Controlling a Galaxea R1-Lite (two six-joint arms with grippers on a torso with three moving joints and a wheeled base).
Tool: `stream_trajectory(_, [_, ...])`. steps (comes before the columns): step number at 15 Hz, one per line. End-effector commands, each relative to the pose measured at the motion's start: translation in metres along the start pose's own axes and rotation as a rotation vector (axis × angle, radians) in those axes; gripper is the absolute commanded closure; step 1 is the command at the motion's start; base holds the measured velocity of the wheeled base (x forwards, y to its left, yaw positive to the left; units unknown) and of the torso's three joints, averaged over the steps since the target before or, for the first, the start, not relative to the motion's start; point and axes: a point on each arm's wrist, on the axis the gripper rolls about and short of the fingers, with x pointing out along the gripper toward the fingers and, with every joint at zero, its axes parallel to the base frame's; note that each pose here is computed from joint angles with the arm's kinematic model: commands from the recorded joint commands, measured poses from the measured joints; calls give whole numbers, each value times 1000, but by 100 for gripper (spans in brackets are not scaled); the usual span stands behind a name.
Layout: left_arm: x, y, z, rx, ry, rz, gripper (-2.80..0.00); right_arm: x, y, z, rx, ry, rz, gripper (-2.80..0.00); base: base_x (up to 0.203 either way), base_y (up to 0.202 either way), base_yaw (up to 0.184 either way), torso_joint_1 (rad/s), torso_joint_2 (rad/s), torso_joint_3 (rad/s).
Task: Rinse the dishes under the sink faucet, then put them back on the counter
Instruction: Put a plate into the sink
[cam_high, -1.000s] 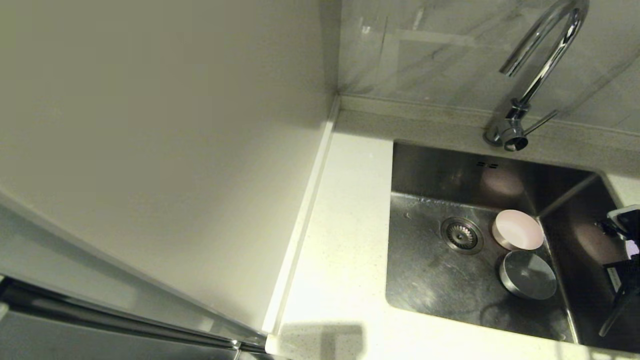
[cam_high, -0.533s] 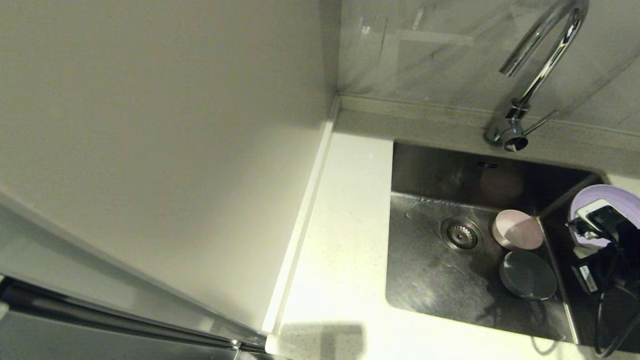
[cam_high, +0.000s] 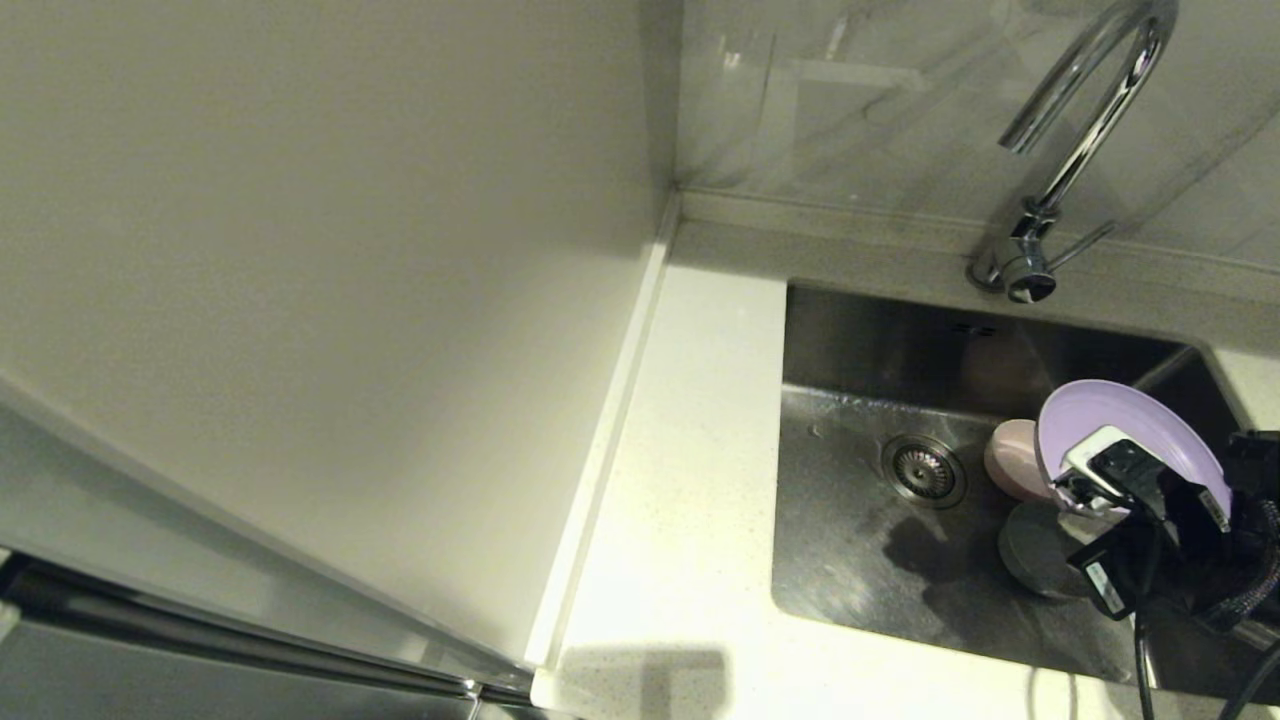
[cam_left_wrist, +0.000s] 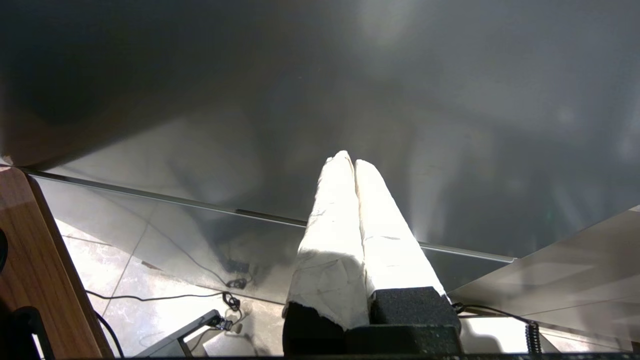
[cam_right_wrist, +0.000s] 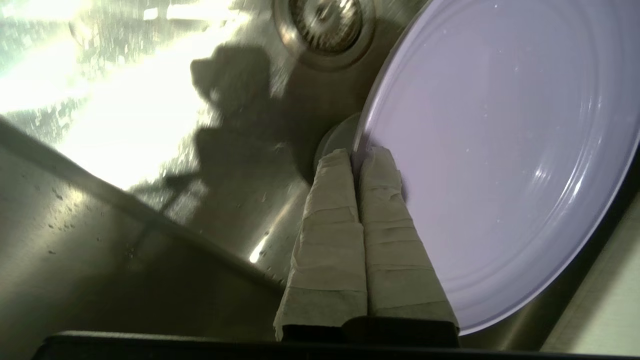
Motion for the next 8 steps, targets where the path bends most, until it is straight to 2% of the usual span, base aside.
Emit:
stream_trajectory(1, [0, 0, -1, 0, 3, 0, 0, 27, 9, -6, -3, 81, 42, 0, 0, 0, 0, 0, 0, 0])
stream_trajectory(4, [0, 0, -1, 0, 3, 0, 0, 63, 8, -8, 57, 156, 26, 0, 0, 0, 0, 0, 0, 0])
stream_trajectory(8, [0, 0, -1, 0, 3, 0, 0, 105, 9, -20, 91, 237, 30, 0, 0, 0, 0, 0, 0, 0])
